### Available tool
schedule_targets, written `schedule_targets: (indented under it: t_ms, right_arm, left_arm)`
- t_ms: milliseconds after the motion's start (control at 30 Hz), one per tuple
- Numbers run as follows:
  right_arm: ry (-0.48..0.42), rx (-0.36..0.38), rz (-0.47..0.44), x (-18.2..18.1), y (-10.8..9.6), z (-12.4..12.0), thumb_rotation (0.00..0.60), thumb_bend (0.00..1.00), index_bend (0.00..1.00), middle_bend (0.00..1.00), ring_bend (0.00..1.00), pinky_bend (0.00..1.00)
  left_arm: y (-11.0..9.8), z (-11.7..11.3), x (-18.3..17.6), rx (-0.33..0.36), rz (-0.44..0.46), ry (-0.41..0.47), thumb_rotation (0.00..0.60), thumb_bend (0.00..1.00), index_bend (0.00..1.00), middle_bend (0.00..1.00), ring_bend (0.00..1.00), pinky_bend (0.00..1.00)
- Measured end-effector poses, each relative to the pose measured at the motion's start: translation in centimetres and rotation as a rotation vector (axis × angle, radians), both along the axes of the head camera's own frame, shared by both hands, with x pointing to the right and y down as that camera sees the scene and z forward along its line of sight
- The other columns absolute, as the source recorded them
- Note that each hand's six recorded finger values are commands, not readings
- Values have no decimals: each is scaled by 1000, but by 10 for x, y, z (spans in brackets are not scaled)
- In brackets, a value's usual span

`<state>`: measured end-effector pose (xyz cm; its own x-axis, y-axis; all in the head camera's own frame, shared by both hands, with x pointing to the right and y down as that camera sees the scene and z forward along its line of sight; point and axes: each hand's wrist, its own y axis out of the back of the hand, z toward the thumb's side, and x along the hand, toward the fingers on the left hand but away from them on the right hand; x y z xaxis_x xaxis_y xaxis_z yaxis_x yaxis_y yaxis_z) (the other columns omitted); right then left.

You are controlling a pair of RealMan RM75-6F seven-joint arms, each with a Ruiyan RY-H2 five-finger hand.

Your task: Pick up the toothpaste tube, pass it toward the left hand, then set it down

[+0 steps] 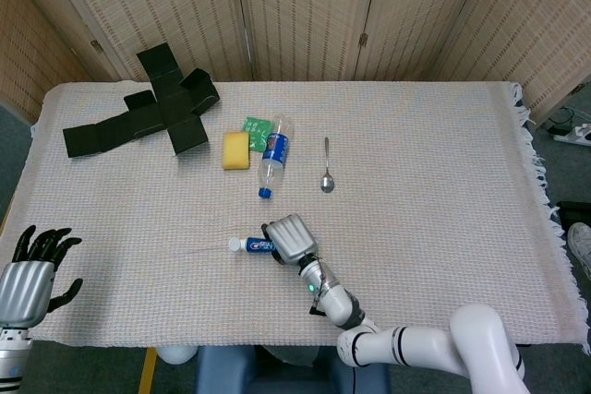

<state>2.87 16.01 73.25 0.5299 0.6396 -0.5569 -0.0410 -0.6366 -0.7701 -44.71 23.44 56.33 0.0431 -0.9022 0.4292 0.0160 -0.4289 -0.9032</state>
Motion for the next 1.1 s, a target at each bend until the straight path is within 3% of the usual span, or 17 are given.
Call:
schedule_targets:
  t_ms: [300, 433, 567, 633, 733, 967, 1100]
  right_arm:
    - [-118, 10, 33, 19, -8, -22, 600, 752, 786, 688, 745, 626]
    - [-178, 17, 41, 28, -10, -30, 600, 762, 787, 690, 755, 628]
    - [-253, 23, 67, 36, -14, -37, 600, 773, 788, 690, 756, 628]
    - [-279, 32, 75, 40, -16, -39, 600, 773, 788, 690, 756, 628]
    - [-314, 50, 87, 43, -18, -41, 600, 774, 788, 690, 756, 628]
    - [-385, 61, 104, 43, -17, -42, 600, 779, 788, 692, 750, 628]
    - [-415, 64, 106, 43, -15, -40, 600, 780, 788, 692, 746, 628]
  left_arm:
    - [-22, 2, 38, 21, 154, 84, 600, 326, 305, 291, 260, 77]
    - [-34, 3, 64, 47, 263, 124, 600, 334, 309, 337, 310, 211]
    - [-43, 4, 89, 79, 363, 154, 600, 386, 302, 448, 420, 365]
    - [-45, 5, 104, 86, 425, 157, 600, 432, 282, 566, 526, 451]
    - [-46, 8, 123, 81, 503, 152, 600, 496, 248, 675, 611, 499]
    - [-48, 13, 162, 52, 640, 151, 600, 617, 219, 806, 756, 667]
    - [-51, 16, 176, 43, 677, 153, 600, 628, 211, 816, 772, 682]
